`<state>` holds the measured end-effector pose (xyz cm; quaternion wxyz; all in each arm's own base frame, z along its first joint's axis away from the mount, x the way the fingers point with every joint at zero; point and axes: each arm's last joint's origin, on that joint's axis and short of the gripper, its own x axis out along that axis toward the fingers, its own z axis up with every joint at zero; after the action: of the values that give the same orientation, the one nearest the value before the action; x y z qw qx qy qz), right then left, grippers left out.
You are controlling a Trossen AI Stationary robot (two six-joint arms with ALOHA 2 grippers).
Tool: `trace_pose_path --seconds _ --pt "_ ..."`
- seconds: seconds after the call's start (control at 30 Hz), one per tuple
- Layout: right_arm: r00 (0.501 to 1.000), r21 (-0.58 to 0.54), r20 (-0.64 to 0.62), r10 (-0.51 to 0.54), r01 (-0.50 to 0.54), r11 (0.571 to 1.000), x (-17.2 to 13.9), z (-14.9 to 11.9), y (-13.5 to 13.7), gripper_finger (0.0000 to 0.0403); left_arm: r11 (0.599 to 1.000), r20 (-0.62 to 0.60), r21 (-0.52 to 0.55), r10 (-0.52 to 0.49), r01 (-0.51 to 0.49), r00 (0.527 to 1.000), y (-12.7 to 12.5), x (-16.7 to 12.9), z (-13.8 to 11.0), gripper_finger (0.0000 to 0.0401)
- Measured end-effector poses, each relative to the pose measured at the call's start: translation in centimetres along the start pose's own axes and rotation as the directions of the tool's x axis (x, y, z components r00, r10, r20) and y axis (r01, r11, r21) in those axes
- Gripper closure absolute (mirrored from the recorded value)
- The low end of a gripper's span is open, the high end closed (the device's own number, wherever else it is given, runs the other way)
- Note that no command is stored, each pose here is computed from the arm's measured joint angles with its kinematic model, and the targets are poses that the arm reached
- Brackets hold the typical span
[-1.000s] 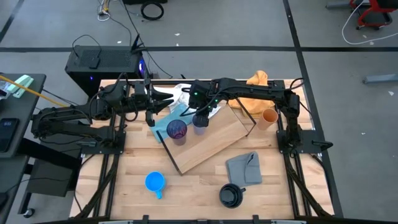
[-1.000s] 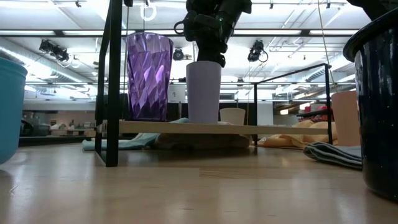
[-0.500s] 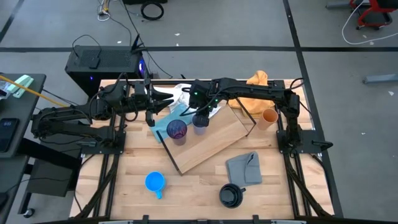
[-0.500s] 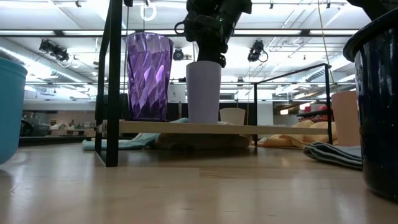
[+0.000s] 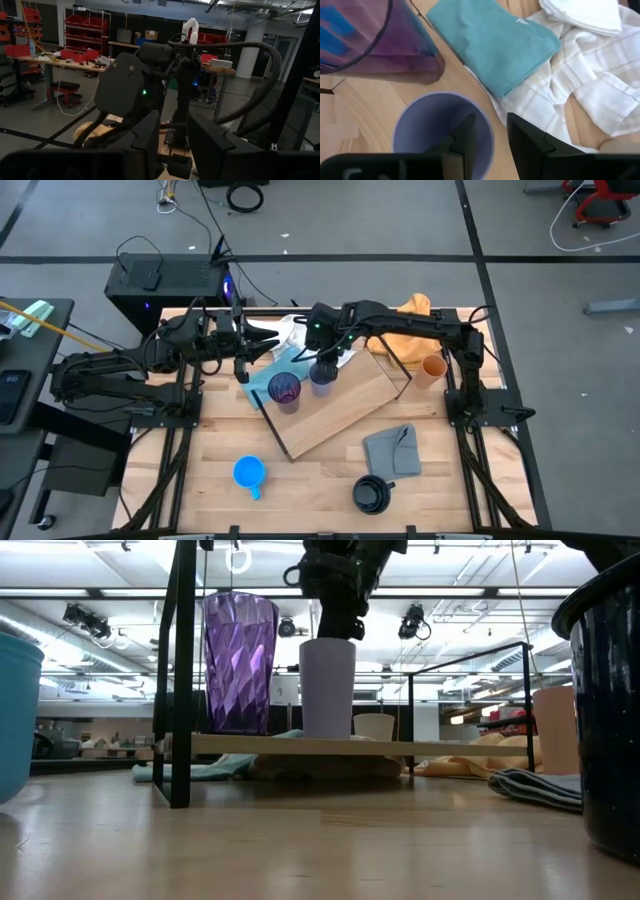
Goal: Stack small to large cups/mugs on shelf
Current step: Put the dark blue mug on the shelf
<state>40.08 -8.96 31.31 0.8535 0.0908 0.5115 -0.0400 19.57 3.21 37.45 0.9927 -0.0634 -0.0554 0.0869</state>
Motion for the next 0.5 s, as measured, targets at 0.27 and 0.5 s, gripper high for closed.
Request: trace_pose_path --seconds 0.27,0.5 --pt "0.999 -0.004 0.045 0.000 0.000 1.000 -1.5 0.8 0.2 0.0288 1.000 0.000 0.000 0.000 0.000 1.000 0.0 0.0 0.0 0.0294" --pt "0.999 -0.026 0.037 0.009 -0.008 1.000 -3.9 1.2 1.3 0.0289 1.000 0.000 0.006 0.000 0.000 1.000 0.0 0.0 0.0 0.0294"
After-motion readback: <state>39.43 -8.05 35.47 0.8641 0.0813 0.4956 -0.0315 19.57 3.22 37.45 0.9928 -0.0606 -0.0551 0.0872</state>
